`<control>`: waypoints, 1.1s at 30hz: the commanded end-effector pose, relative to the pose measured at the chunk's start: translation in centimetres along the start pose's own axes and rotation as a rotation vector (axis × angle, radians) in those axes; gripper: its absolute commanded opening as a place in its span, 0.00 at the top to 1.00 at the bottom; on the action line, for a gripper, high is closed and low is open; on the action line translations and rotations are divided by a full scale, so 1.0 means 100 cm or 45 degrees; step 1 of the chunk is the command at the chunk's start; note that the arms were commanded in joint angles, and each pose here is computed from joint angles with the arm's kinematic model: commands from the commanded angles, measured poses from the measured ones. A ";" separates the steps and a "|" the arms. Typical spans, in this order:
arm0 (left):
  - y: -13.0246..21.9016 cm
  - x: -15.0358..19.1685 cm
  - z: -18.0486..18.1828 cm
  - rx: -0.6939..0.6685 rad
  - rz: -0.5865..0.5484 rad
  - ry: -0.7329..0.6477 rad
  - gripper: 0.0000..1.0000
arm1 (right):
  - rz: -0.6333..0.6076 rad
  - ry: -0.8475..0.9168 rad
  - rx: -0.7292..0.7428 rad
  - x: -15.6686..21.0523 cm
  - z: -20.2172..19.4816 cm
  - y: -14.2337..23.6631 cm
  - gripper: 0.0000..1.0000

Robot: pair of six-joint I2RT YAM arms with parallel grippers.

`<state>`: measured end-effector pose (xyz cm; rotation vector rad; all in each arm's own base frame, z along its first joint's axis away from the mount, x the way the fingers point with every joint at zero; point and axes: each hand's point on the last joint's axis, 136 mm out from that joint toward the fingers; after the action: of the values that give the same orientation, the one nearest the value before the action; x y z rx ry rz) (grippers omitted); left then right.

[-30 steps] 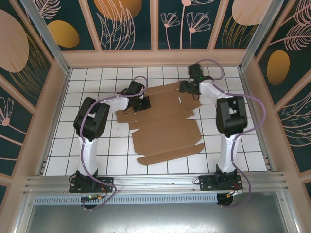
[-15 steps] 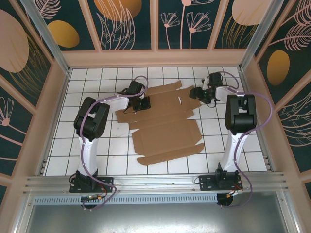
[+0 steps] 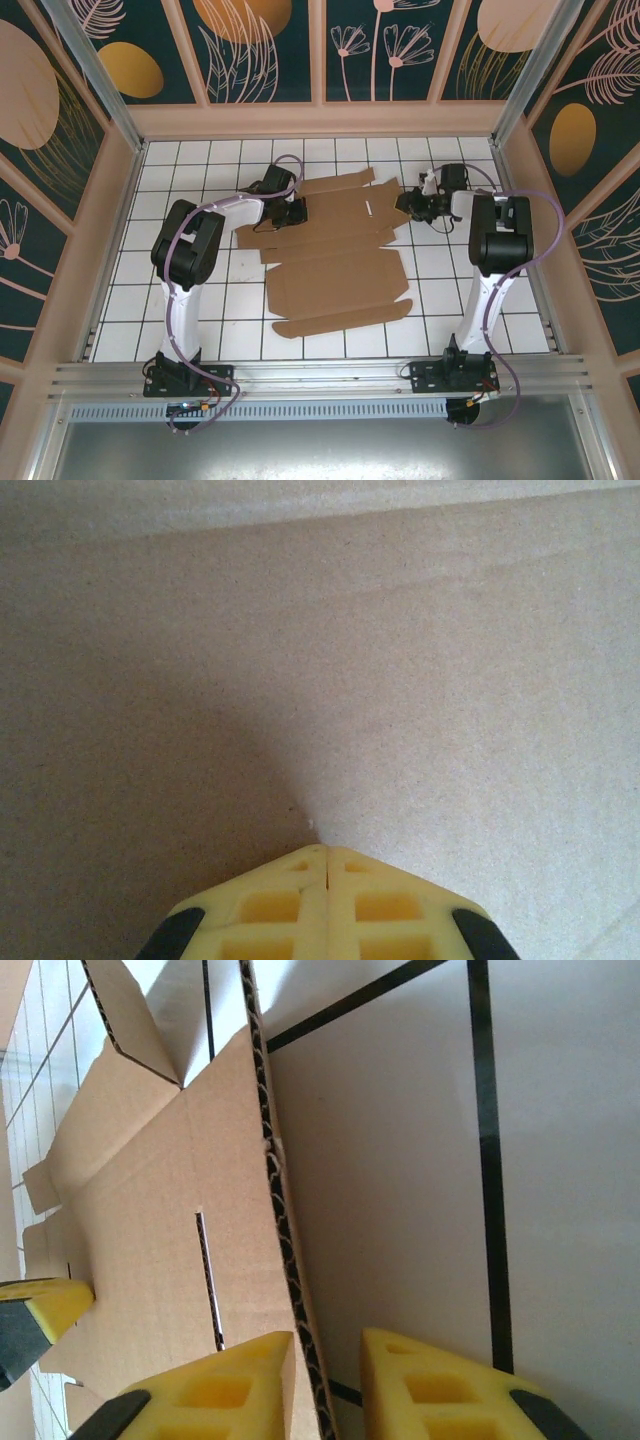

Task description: Fold the paper box

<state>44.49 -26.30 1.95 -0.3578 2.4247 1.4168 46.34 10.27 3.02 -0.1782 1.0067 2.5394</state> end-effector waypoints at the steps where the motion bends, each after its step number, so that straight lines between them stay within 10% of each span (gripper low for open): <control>1: -0.008 0.009 0.010 -0.035 0.054 0.000 1.00 | -0.022 0.010 -0.032 0.007 0.019 0.015 0.78; 13: -0.014 0.013 0.011 -0.030 0.068 0.014 1.00 | -0.172 0.356 0.308 0.010 0.062 0.032 0.82; 33: -0.016 0.018 0.018 -0.059 0.080 0.030 1.00 | -0.187 0.314 0.215 0.020 0.081 0.032 1.00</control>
<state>44.62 -26.49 1.85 -0.3512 2.4382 1.4037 44.60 14.32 10.18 -0.5621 1.3123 2.2718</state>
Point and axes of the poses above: each hand's point on the last joint's axis, 136 mm out from that joint toward the fingers, its own y axis back along the fingers, its own z axis along the line the jaws close on, x = y × z, and after that the axes turned 2 degrees about -y, right-handed
